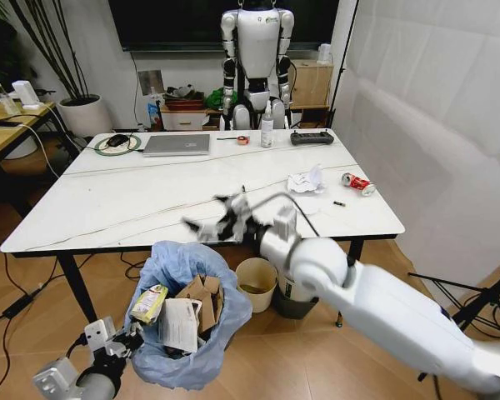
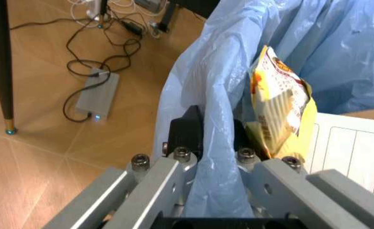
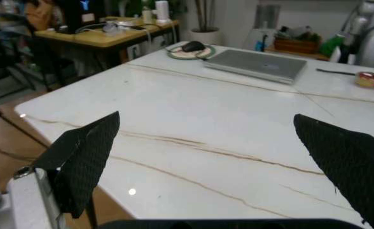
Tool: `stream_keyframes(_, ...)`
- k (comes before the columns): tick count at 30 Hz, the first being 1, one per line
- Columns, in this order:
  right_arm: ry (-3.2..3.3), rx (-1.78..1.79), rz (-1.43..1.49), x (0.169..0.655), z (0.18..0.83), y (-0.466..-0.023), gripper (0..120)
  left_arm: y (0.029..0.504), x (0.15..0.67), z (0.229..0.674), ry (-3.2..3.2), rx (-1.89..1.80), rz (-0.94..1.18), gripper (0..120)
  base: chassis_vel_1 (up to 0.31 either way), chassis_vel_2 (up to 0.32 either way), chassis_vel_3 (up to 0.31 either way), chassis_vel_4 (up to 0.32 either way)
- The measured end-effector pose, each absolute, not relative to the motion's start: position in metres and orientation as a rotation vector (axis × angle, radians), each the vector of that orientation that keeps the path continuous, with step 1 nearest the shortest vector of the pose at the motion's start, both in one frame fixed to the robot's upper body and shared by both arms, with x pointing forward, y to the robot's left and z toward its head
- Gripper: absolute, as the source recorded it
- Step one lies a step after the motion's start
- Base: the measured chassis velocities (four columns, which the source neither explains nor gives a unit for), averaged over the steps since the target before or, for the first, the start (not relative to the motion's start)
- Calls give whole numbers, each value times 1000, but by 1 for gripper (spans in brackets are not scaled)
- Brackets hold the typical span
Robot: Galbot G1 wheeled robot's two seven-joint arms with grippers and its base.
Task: Pick up the trash bin and place the trash from the table into it.
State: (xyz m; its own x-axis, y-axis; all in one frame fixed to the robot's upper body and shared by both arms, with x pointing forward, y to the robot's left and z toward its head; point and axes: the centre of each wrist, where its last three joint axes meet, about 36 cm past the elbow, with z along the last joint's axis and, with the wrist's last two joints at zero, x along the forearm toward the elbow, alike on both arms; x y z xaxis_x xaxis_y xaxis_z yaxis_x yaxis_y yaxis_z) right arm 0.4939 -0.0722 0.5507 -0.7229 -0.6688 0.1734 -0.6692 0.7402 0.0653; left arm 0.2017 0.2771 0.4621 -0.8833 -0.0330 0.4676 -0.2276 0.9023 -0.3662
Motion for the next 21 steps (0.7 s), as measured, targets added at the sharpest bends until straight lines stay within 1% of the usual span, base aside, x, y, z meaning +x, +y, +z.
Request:
stream_keyframes(3,-2756,912,-21,540,546,-65,100,279,200,464,-2608,201,568,1,0,0,0,0)
stream_keyframes(6,-2749,859,-22,559,542,-67,100,280,199,464,-2610,203,565,1,0,0,0,0)
stream_keyframes(7,-2758,806,8,579,535,-69,100,280,199,465,-2611,206,564,1,0,0,0,0)
stream_keyframes(10,-2770,756,43,609,528,-71,98,279,198,467,-2615,207,563,1,0,0,0,0)
stream_keyframes(15,-2749,678,100,637,514,-71,94,280,196,470,-2621,211,559,1,0,0,0,0)
stream_keyframes(17,-2733,649,126,645,507,-69,98,279,196,470,-2621,213,561,1,0,0,0,0)
stream_keyframes(21,-2706,606,171,657,495,-64,100,278,196,470,-2622,217,562,1,0,0,0,0)
